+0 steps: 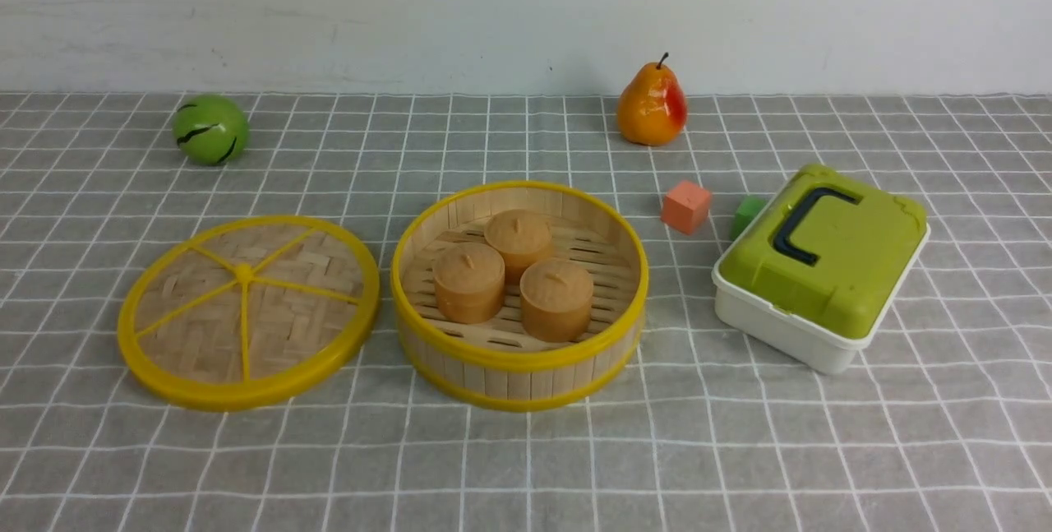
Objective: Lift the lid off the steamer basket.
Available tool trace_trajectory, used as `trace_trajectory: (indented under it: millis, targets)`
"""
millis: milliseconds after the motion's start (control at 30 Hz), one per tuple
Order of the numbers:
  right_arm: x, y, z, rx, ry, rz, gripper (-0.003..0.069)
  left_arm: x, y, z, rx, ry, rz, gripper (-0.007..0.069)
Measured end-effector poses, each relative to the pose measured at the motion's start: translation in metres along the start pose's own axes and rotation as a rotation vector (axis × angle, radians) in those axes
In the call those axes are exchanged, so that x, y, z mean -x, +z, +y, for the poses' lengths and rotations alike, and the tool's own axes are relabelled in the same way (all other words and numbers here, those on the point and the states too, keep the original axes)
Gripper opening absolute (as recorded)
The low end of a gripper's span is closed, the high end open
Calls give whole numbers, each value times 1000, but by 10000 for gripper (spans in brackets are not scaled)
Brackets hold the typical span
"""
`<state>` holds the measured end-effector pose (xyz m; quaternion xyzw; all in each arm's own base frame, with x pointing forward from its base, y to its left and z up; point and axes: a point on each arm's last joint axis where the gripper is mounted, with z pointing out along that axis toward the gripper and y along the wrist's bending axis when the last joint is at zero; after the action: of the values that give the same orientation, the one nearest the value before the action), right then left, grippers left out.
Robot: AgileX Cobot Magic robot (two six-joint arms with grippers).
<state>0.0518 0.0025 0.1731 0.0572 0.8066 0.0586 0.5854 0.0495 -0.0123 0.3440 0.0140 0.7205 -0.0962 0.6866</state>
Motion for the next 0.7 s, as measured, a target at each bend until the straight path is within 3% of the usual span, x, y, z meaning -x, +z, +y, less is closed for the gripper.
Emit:
trace_trajectory:
  millis: [200,333,467,700]
  targets:
    - [0,0,0,0,0,1,202,-62,-22,1,-43,-30,-20,-13]
    - [0,0,0,0,0,1,210,-92,-13,0,-76,-80,148,-13]
    - [0,0,0,0,0,0,213,-94,-12,2,-63,-54,164,-13]
    - [0,0,0,0,0,0,222,-97,-11,14,51,61,166,-13]
